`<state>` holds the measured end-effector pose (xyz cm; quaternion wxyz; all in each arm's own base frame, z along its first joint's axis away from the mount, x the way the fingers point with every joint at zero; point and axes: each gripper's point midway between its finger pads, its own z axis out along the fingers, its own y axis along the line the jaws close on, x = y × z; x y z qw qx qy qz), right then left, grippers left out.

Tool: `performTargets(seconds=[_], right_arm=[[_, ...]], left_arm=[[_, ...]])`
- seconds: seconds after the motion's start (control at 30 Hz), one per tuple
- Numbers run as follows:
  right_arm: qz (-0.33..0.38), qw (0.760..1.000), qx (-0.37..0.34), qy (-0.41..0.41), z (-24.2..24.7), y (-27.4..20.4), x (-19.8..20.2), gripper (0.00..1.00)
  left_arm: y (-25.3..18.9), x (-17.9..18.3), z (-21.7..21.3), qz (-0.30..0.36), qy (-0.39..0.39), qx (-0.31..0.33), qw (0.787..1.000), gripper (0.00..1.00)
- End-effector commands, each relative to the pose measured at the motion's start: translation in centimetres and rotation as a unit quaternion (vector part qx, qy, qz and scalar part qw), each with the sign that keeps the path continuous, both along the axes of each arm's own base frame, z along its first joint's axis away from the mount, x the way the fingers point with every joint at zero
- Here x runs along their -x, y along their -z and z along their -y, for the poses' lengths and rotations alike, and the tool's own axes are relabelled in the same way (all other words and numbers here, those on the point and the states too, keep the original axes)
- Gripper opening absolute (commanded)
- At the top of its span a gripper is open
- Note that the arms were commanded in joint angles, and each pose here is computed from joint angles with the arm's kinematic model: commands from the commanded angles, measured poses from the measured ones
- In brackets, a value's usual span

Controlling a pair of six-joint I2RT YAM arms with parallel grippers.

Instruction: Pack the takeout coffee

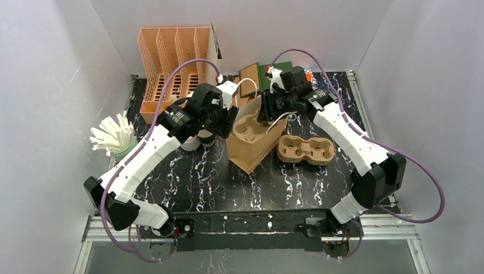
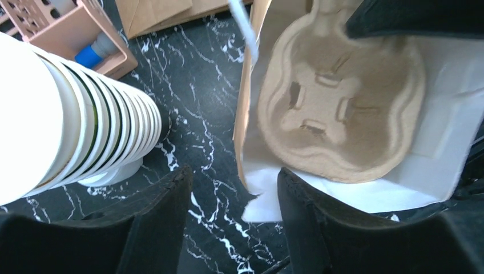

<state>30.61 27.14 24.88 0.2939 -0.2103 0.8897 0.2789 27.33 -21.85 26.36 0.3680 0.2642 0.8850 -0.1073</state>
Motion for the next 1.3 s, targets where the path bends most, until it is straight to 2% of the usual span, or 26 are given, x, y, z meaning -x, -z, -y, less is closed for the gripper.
performTargets(seconds=[0.0,0.2,0.43,0.53,0.63,0.7,0.73,0.83,0.97,1.27], right_arm=[[0.086,0.996,-0.010,0.000,-0.3,-3.1,-0.3,0.12],[0.102,0.995,-0.001,-0.004,-0.5,-2.9,0.1,0.13],[0.105,0.994,0.021,-0.020,-1.0,-2.4,0.5,0.13],[0.104,0.993,0.038,-0.025,-1.2,-2.4,0.8,0.13],[0.106,0.993,0.055,-0.026,-1.2,-2.3,1.0,0.13],[0.106,0.992,0.063,-0.025,-1.3,-2.0,1.1,0.13],[0.108,0.992,0.065,-0.024,-1.3,-1.9,1.1,0.13],[0.105,0.991,0.077,-0.028,-1.4,-1.2,1.5,0.13],[0.106,0.990,0.092,-0.026,-1.1,-0.7,2.0,0.13],[0.109,0.991,0.078,-0.031,-0.8,-2.2,4.2,0.12]], left_arm=[[-3.2,0.2,1.0,0.042,0.014,0.063,0.997,0.59],[-5.1,-0.7,2.3,0.078,0.024,0.103,0.991,0.69],[-3.6,-3.3,3.3,0.074,0.007,0.073,0.995,0.65],[-2.7,-3.8,3.9,0.066,0.011,0.069,0.995,0.57],[-2.0,-4.1,4.4,0.059,0.016,0.064,0.996,0.45],[-2.0,-4.4,4.5,0.061,0.014,0.061,0.996,0.32],[-2.0,-4.5,4.5,0.060,0.013,0.061,0.996,0.20],[-2.7,-4.2,5.1,0.056,0.021,0.078,0.995,0.07],[-3.4,-3.8,5.6,0.047,0.023,0.099,0.994,0.00],[-2.9,-1.9,7.8,-0.043,0.029,0.149,0.988,0.00]])
